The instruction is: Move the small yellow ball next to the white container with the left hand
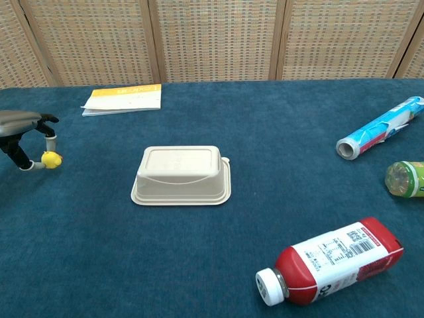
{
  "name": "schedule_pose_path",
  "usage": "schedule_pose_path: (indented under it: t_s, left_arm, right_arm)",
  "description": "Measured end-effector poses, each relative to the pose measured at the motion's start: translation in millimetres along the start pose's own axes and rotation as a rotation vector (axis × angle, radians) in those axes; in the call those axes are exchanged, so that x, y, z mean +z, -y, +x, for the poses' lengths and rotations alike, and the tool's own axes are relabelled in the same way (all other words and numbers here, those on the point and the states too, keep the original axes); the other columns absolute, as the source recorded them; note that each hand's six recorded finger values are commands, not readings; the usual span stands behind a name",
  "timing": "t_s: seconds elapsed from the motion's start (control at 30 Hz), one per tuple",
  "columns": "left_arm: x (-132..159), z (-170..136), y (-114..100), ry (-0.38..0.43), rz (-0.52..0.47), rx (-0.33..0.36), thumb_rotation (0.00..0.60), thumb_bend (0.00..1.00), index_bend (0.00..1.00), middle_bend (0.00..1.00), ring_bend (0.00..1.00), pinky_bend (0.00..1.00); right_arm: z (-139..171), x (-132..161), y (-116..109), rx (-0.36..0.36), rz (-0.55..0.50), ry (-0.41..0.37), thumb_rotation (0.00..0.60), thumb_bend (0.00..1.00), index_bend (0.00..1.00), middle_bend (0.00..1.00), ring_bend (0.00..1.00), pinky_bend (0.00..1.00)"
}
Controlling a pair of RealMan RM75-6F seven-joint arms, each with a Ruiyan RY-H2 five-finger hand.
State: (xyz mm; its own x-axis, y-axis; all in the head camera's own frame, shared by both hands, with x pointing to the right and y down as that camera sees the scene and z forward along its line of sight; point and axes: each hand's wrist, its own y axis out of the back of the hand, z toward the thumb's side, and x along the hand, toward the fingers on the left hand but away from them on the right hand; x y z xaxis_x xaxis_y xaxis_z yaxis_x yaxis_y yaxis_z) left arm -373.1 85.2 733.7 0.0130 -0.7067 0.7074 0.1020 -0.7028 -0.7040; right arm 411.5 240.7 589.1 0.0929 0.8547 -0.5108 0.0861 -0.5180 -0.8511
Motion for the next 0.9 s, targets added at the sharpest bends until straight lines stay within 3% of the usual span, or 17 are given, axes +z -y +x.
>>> schedule_pose_path:
  t_s: [0.2,0.43,0.9]
  left_arm:
    - [19,-8,-8,0.054,-0.027,0.021,0.600,0.39,0.56,0.00,0.00,0.00]
    - [61,-15,-9,0.130,-0.042,0.017,0.600,0.39,0.56,0.00,0.00,0.00]
    - [100,-18,-9,0.152,-0.049,-0.003,0.600,0.39,0.56,0.00,0.00,0.00]
  right_arm:
    - [0,-1,-2,-0.005,-0.005,0.002,0.600,0.00,0.12,0.00,0.00,0.00]
    - [0,-2,-4,-0.004,-0.017,0.005,0.600,0.00,0.12,0.00,0.00,0.00]
    - [1,-6,-10,-0.014,-0.047,0.009,0.600,0.00,0.12,0.00,0.00,0.00]
